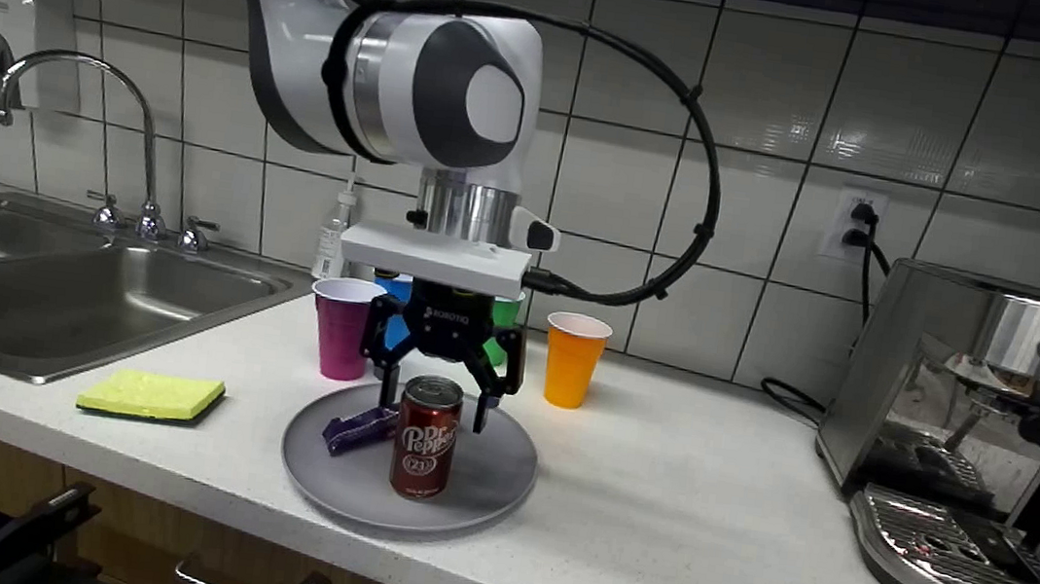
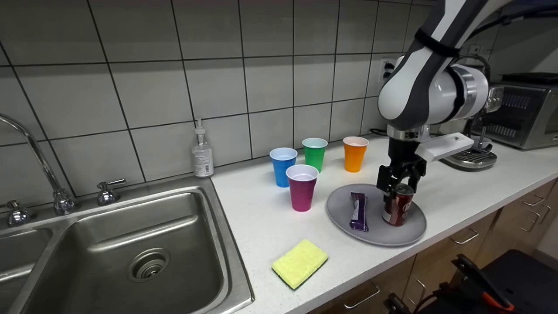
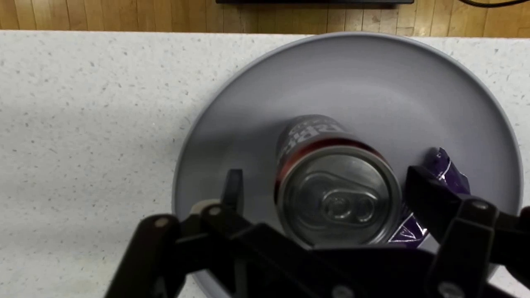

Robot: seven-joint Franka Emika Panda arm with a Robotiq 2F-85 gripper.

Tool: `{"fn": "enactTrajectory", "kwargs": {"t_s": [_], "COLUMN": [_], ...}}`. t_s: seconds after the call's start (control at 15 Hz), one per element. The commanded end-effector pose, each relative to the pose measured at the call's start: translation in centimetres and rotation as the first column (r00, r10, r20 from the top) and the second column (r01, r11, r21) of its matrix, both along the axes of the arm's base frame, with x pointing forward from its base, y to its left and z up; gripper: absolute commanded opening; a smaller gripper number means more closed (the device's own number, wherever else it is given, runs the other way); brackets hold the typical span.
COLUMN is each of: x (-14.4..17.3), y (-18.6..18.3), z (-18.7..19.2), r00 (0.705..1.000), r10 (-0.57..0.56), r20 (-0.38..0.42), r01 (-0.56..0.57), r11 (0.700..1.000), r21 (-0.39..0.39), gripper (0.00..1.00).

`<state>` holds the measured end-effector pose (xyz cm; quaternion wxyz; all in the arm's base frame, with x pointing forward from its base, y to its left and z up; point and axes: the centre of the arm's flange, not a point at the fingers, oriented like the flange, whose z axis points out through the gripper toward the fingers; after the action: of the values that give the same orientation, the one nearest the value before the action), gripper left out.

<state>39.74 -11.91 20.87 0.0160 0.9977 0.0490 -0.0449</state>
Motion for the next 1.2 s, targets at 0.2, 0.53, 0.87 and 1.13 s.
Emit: {"fn": "enactTrajectory", "kwargs": {"t_s": [0.2,0.53,0.87,1.13], "x": [0.0,-0.1,0.5,2.1], "y": [-0.5,-0.5,-1.2,-3.4], "z": [-0.6,-0.5,1.9,4.2], "r00": [1.000,1.000,1.000,0.996], "r10": [0.024,0.025,-0.002,-0.047], "r20": [0.008,0.008,0.025,0.075], "r01": [-0.024,-0.025,0.002,0.048], "r11": [1.000,1.000,1.000,0.999], "r21": [-0.006,-0.004,0.006,-0.006], "gripper": [0.56,0.38,0.38,0.38]}}
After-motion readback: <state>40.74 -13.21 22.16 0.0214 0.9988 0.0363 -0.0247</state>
